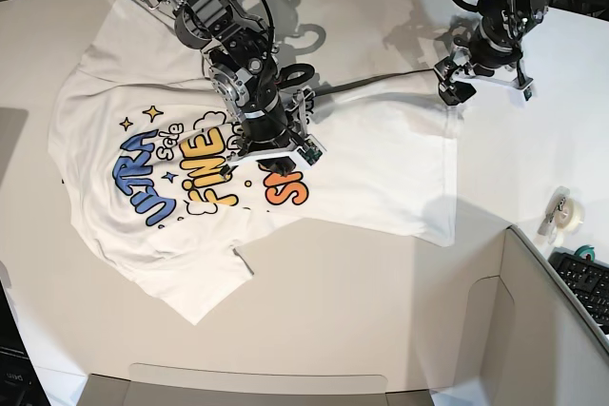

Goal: Layout the t-shirt on the table in an organized manner, then fold the t-shirt properly

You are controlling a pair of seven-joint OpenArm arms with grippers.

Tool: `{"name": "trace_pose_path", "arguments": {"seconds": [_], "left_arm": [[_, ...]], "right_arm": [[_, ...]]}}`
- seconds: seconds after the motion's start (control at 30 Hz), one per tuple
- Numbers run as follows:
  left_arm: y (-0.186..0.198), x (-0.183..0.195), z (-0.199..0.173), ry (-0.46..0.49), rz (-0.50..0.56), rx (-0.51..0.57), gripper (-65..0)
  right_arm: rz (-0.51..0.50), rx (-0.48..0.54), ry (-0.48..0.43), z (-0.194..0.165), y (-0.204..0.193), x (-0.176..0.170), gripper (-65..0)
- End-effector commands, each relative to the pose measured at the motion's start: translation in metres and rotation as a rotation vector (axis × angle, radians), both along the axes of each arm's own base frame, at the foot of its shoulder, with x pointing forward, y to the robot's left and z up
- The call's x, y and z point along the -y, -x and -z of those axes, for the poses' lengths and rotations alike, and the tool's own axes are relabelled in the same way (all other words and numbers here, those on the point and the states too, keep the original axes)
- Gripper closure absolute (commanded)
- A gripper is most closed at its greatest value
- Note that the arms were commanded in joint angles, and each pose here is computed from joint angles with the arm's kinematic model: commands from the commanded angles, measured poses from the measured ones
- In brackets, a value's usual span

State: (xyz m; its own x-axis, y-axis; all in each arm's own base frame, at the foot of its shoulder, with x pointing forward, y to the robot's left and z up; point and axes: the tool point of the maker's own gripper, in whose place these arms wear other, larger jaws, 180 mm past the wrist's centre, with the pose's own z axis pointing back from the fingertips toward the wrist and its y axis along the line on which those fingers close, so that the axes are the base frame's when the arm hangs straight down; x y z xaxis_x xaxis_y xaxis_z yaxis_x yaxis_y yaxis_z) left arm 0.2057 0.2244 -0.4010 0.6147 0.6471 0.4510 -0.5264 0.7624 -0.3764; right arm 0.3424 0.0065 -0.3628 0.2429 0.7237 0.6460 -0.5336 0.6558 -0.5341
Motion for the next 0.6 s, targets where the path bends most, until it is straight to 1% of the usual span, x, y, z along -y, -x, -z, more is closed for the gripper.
{"name": "trace_pose_path", "arguments": {"seconds": [0.0, 0.17, 0.2, 0.37, 0.57], "left_arm": [[0.003, 0.001, -0.001, 0.024, -0.004, -0.009, -48.9], [0.002, 0.005, -0.001, 0.042, -0.001, -0.010, -48.7], [0.002, 0.005, -0.001, 0.044, -0.002, -0.010, -47.5], [0.002, 0.004, 0.002, 0.045, -0.007, -0.018, -36.1], [0.010, -0.002, 0.017, 0.046, -0.029, -0.060, -26.3]], "right_arm": [[0.000, 0.058, -0.025, -0.017, -0.010, -0.004, -5.0], [-0.001, 0.059, -0.026, -0.018, -0.010, -0.004, -5.0], [-0.001, 0.059, -0.026, -0.018, -0.010, -0.004, -5.0], [-0.001, 0.059, -0.026, -0.018, -0.010, -0.004, -5.0], [-0.001, 0.058, -0.027, -0.018, -0.010, -0.005, -5.0]]}}
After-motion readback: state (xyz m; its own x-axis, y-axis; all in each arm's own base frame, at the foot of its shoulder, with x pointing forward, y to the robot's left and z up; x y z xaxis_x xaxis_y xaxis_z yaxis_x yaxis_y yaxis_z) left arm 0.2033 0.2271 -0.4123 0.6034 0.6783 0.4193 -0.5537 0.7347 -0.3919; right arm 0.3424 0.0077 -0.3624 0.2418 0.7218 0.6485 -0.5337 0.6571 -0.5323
